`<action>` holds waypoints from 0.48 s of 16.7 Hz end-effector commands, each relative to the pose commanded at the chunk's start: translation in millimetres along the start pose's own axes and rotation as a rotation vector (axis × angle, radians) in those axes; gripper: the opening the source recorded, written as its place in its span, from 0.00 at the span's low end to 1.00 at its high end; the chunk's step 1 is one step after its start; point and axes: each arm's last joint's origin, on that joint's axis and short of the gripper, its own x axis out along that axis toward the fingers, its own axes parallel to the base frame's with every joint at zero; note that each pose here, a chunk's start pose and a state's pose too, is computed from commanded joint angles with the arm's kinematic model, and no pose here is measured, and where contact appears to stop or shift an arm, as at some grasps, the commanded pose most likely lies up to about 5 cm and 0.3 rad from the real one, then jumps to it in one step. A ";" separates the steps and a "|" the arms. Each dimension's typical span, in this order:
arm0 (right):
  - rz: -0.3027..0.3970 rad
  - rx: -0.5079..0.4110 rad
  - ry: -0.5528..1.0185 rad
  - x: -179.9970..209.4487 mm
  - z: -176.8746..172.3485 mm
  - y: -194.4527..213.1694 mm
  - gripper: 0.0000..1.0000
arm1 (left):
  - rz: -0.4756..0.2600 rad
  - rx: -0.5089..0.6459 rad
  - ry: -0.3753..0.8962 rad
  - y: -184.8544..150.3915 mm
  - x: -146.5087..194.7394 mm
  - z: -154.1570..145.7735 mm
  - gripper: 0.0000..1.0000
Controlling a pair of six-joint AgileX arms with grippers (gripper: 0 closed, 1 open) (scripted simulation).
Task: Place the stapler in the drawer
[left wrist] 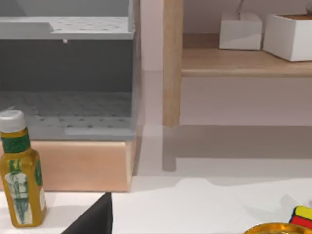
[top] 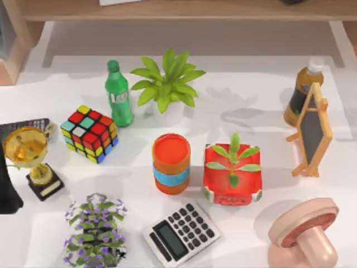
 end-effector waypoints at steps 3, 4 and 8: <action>-0.012 -0.083 -0.037 -24.0 13.6 29.9 1.00 | 0.000 0.000 0.000 0.0 0.0 0.0 1.00; -0.003 -0.096 -0.057 -29.3 20.4 41.3 1.00 | 0.000 0.000 0.000 0.0 0.0 0.0 1.00; 0.069 -0.082 -0.158 -40.0 50.9 83.1 1.00 | 0.000 0.000 0.000 0.0 0.0 0.0 1.00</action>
